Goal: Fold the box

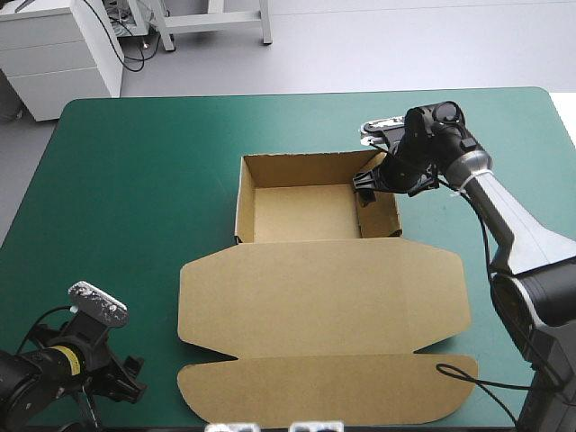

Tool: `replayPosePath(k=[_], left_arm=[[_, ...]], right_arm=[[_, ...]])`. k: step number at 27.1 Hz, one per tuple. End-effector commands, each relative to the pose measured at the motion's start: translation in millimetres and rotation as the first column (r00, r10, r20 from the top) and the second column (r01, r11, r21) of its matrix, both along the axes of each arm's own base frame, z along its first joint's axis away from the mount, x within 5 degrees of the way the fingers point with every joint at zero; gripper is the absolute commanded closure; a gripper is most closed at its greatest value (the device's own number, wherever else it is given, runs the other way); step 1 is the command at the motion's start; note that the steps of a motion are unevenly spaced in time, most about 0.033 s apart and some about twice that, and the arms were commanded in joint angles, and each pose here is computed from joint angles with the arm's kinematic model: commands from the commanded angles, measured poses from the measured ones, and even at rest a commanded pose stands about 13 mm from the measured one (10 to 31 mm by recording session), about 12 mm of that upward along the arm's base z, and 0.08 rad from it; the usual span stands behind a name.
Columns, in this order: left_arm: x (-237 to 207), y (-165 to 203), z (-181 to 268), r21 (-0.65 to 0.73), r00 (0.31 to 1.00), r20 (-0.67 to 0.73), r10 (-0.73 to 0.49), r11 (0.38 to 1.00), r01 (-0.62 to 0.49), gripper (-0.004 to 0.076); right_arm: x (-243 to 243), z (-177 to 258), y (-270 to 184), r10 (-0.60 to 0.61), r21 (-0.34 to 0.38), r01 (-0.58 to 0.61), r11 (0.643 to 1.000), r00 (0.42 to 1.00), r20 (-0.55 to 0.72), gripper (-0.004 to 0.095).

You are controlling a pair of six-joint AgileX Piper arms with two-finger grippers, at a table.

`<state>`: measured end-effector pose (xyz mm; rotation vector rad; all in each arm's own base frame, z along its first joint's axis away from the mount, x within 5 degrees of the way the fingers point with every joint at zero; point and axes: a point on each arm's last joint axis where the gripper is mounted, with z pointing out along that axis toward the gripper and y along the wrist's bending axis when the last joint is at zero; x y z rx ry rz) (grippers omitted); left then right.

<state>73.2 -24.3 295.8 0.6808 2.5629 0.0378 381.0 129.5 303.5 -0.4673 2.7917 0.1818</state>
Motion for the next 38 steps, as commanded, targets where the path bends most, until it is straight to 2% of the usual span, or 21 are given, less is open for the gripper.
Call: replayPosePath(k=[1, 6, 12, 15, 22, 25, 32, 35, 38], left_arm=[[-2, 1, 4, 0.003, 1.000, -0.021, 0.005, 1.000, -0.005, 0.0222], [-2, 0, 4, 0.001, 1.000, -0.021, 0.007, 1.000, -0.007, 0.0286], [-2, 0, 4, 0.001, 1.000, -0.021, 0.007, 1.000, -0.007, 0.0329], [-2, 0, 4, 0.001, 1.000, -0.021, 0.007, 1.000, -0.007, 0.0334], [-2, 0, 4, 0.001, 1.000, -0.021, 0.007, 1.000, -0.007, 0.0337], [-2, 0, 4, 0.001, 1.000, -0.021, 0.007, 1.000, -0.007, 0.0367], [-2, 0, 4, 0.001, 1.000, -0.021, 0.007, 1.000, -0.007, 0.0636], [-2, 0, 4, 0.001, 1.000, -0.021, 0.007, 1.000, -0.007, 0.0717], [-2, 0, 4, 0.001, 1.000, -0.021, 0.007, 1.000, -0.007, 0.0731]], right_arm=[[3, 10, -2, 0.000, 0.013, -0.001, 1.000, 0.999, 0.054, 0.0054], [10, -5, 0, 0.000, 0.004, 0.000, 1.000, 1.000, 0.023, 0.0098], [13, -11, 1, 0.015, -0.007, -0.015, 1.000, 1.000, 0.011, 0.0269], [13, -11, 1, 0.033, -0.012, -0.033, 0.999, 0.999, 0.016, 0.0437], [16, -10, 1, 0.048, -0.022, -0.047, 0.999, 0.997, 0.054, 0.0906], [18, -10, -2, 0.052, -0.051, -0.048, 0.998, 0.996, 0.077, 0.0927], [28, -4, -24, 0.079, -0.263, -0.036, 0.964, 0.984, 0.157, 0.0927], [38, 6, -48, 0.036, -0.276, 0.029, 0.961, 0.973, 0.230, 0.0927], [49, 15, -81, -0.036, -0.255, 0.114, 0.960, 0.956, 0.292, 0.0927]])
